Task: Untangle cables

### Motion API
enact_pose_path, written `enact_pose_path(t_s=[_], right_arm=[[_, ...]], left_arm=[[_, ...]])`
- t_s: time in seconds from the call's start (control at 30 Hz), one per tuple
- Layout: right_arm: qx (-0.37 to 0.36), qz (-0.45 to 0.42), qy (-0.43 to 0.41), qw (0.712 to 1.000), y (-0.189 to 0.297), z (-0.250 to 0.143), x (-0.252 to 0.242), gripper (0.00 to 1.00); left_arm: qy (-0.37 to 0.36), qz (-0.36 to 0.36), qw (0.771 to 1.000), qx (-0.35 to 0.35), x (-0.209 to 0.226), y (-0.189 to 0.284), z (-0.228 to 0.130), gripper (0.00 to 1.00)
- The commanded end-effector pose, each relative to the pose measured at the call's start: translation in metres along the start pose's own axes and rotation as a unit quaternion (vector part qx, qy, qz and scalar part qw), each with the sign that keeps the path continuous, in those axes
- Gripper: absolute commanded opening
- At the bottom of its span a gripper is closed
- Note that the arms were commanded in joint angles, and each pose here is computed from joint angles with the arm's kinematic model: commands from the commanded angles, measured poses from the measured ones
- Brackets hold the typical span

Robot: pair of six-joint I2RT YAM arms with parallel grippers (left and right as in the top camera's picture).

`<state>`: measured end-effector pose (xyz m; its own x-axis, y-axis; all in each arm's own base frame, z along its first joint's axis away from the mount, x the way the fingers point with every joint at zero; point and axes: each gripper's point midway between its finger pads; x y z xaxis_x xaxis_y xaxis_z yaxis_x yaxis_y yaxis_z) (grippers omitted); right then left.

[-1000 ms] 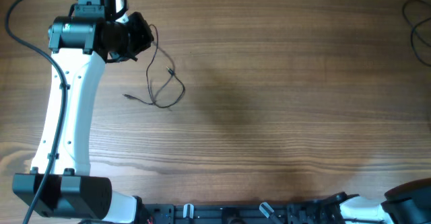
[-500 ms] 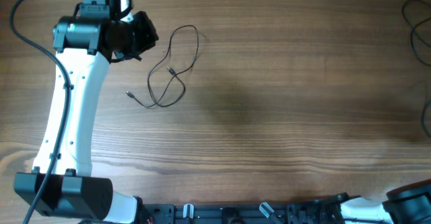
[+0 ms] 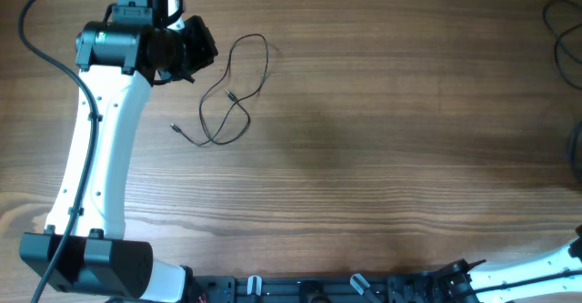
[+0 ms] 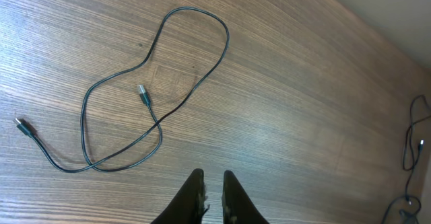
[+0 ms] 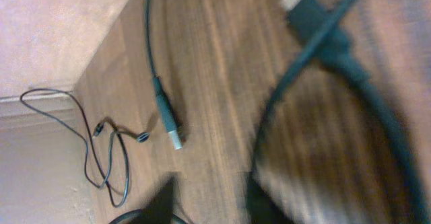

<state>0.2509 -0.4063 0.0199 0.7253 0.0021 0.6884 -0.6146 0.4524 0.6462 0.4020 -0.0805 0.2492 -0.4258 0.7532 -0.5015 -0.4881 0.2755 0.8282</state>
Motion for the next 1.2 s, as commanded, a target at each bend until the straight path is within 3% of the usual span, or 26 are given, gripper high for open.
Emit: enact_pose_path(t_s=[0.0,0.1,0.2,0.3,0.43,0.47,0.6,0.67,0.7,0.73,0.77,0.8,0.83,0.93,0.97,1.0,1.03,1.07,1.1,1.17], right_arm=[[0.023,0.076,0.064,0.995,0.009,-0.001,0.041,1.0],[-0.001,0.102,0.044,0.994,0.049,0.018,0.082,0.99],[-0.035,-0.007,-0.096,0.995,0.1,0.022,0.066,1.0],[-0.048,-0.127,-0.253,0.958,0.144,-0.011,0.033,1.0],[0.039,-0.174,-0.316,0.932,0.158,-0.06,0.022,1.0],[0.126,-0.151,-0.303,0.933,0.16,-0.09,0.038,0.99],[0.262,-0.055,-0.179,0.947,0.155,-0.157,0.105,0.95],[0.295,0.049,-0.041,0.953,0.151,-0.195,0.163,0.95],[0.304,0.133,0.065,0.941,0.155,-0.226,0.204,0.95],[0.284,0.306,0.254,0.872,0.185,-0.289,0.278,0.97],[0.248,0.415,0.363,0.797,0.216,-0.333,0.315,1.0],[0.212,0.48,0.436,0.731,0.241,-0.368,0.331,1.0],[0.185,0.512,0.484,0.685,0.258,-0.398,0.337,0.99],[0.138,0.533,0.577,0.604,0.286,-0.47,0.326,1.0],[0.141,0.55,0.601,0.563,0.301,-0.497,0.316,1.0],[0.146,0.563,0.62,0.526,0.313,-0.522,0.304,1.0],[0.149,0.562,0.632,0.512,0.317,-0.539,0.295,1.0],[0.16,0.56,0.641,0.499,0.321,-0.562,0.282,1.0],[0.166,0.567,0.651,0.477,0.325,-0.579,0.271,1.0],[0.181,0.567,0.671,0.442,0.328,-0.611,0.251,1.0]], left_arm=[[-0.017,-0.011,1.0,-0.006,-0.007,0.009,-0.003,0.11],[-0.02,-0.012,1.0,-0.005,-0.009,0.009,-0.005,0.12],[-0.02,-0.012,1.0,-0.005,-0.009,0.009,-0.005,0.12],[-0.02,-0.012,1.0,-0.005,-0.009,0.009,-0.005,0.15],[-0.02,-0.012,1.0,-0.004,-0.009,0.009,-0.005,0.15],[-0.02,-0.012,1.0,-0.005,-0.009,0.009,-0.005,0.16],[-0.021,-0.015,1.0,-0.008,-0.01,0.009,-0.003,0.16],[-0.022,-0.015,1.0,-0.008,-0.01,0.009,-0.003,0.19],[-0.021,-0.015,1.0,-0.008,-0.01,0.009,-0.003,0.26],[-0.021,-0.013,1.0,-0.01,-0.009,0.009,-0.003,0.33],[-0.021,-0.009,1.0,-0.015,-0.008,0.009,-0.001,0.22],[-0.022,-0.011,1.0,-0.017,-0.009,0.009,0.0,0.12],[-0.022,-0.013,0.999,-0.02,-0.011,0.009,0.001,0.11],[-0.024,-0.018,0.999,-0.025,-0.013,0.009,0.004,0.23],[-0.024,-0.02,0.999,-0.026,-0.014,0.009,0.005,0.34],[-0.025,-0.022,0.999,-0.029,-0.015,0.009,0.006,0.36],[-0.023,-0.02,0.999,-0.033,-0.013,0.01,0.009,0.37],[-0.036,-0.01,0.998,-0.043,-0.008,0.011,0.014,0.22],[-0.062,-0.006,0.997,-0.048,-0.005,0.012,0.018,0.21],[-0.063,0.017,0.995,-0.078,0.011,0.021,0.035,0.34]])
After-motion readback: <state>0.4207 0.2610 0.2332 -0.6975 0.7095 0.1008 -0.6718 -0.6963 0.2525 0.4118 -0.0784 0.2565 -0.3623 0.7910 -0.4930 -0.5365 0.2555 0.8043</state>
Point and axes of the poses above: each gripper's point midway between its finger pads, its own y axis back along the fingers, its own x axis along the line the jaws close on, z = x × y, and after that the axes turned 13 degrees about y, right-handed
